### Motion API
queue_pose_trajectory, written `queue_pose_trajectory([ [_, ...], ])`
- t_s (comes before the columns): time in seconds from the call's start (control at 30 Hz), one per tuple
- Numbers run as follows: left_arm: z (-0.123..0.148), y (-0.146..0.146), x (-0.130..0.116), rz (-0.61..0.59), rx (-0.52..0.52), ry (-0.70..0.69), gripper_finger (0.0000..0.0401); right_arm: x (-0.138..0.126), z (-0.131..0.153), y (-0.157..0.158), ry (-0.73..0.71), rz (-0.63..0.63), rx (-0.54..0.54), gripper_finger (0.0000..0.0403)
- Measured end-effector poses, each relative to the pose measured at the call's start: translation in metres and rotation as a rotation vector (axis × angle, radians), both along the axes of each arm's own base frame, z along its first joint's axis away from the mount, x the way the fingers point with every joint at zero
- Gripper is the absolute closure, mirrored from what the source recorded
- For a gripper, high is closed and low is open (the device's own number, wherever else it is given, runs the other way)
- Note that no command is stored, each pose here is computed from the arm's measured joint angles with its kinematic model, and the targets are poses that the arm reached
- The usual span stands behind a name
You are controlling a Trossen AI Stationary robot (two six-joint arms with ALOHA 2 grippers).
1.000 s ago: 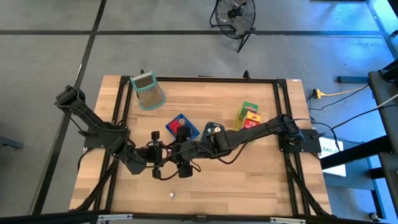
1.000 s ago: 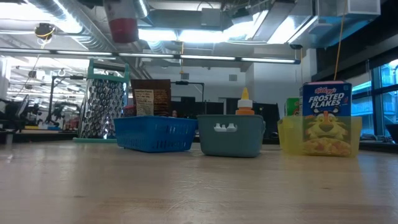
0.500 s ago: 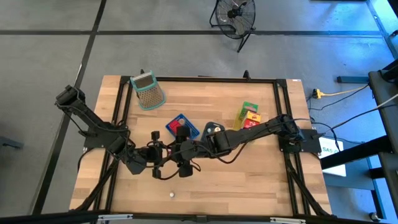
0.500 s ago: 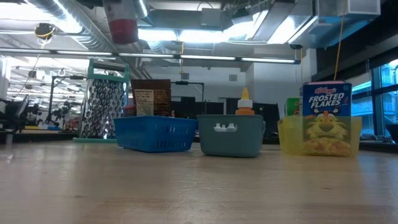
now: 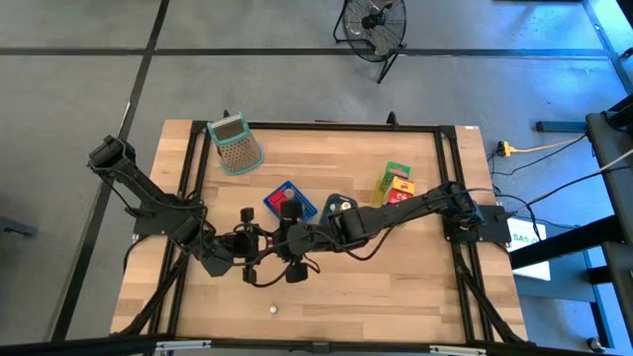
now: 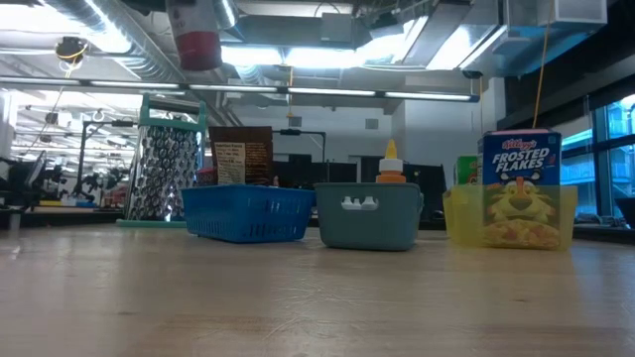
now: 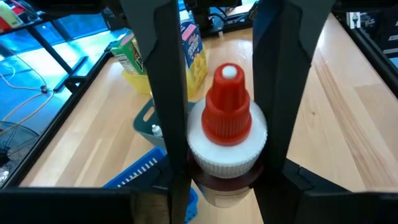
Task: Pick & Place Kitchen Items
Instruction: Put the red food coloring bottle into the green bin
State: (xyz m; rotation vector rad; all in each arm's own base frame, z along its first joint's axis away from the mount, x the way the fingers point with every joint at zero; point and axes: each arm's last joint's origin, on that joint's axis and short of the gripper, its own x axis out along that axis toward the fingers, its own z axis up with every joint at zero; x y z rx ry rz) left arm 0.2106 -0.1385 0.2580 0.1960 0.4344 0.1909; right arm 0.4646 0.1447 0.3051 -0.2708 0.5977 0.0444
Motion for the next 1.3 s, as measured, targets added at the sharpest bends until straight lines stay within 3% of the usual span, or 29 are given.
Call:
queue_pose_trajectory([
  [0.67, 0.002, -0.002, 0.001, -0.050, 0.009, -0.001, 0.0216, -0.001, -0.003, 0.001, 0.028, 0.029, 0.030, 0.0282],
  [1.07, 0.003, -0.002, 0.001, -0.054, 0.003, 0.000, 0.0198, -0.016, -0.013, 0.014, 0.136, -0.081, -0.028, 0.0283],
  [1.3, 0.002, -0.002, 0.000, -0.057, 0.012, 0.013, 0.0201, -0.048, 0.000, 0.022, 0.181, -0.271, -0.134, 0.0283],
])
